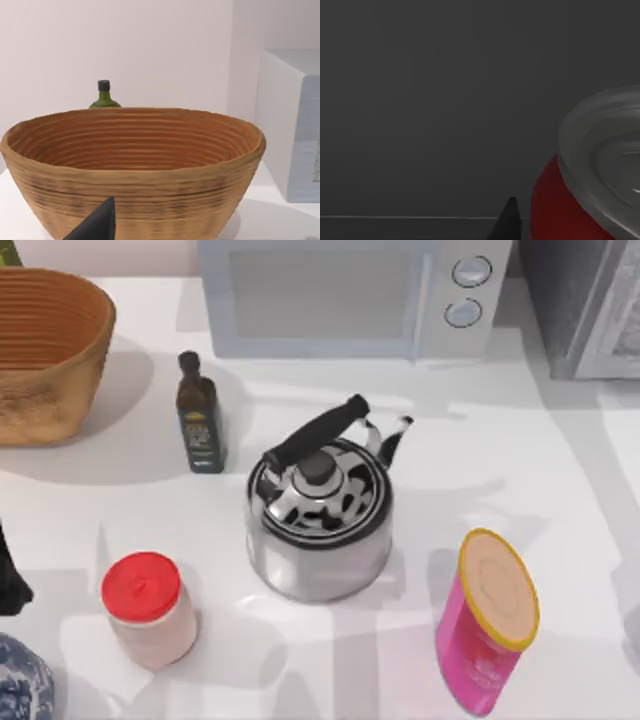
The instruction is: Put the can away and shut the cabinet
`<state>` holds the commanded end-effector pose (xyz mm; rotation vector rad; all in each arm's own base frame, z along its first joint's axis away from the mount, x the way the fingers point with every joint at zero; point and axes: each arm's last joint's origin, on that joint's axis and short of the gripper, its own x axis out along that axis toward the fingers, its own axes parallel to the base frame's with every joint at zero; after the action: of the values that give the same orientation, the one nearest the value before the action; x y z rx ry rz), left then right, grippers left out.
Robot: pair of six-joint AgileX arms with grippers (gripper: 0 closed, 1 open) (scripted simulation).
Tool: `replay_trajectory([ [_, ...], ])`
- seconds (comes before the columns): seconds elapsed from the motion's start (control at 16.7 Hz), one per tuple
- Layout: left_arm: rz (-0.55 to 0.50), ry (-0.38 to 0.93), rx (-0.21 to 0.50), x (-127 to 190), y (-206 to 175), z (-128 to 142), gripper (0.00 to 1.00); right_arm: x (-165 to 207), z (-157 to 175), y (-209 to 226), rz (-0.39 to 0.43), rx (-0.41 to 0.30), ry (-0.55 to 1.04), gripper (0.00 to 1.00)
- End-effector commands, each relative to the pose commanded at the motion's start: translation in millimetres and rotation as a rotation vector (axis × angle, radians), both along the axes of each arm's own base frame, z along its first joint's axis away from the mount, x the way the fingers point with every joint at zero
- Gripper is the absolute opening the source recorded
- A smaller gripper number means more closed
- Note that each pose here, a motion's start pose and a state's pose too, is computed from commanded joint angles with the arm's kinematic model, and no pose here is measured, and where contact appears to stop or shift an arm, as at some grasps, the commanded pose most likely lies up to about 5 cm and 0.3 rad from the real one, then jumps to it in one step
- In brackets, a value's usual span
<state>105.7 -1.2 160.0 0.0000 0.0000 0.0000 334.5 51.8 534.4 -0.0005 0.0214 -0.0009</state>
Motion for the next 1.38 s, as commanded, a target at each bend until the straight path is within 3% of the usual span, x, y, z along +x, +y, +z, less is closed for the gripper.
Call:
replay_trajectory([
  [0.48,0.000,0.000,0.000,0,0,0,1.00,64,0,-6,-0.001,0.006,-0.029,0.00],
  [0.84,0.000,0.000,0.000,0,0,0,1.00,71,-4,-7,-0.001,0.005,-0.022,0.00],
  [1.38,0.000,0.000,0.000,0,0,0,1.00,71,-4,-7,-0.001,0.005,-0.022,0.68],
])
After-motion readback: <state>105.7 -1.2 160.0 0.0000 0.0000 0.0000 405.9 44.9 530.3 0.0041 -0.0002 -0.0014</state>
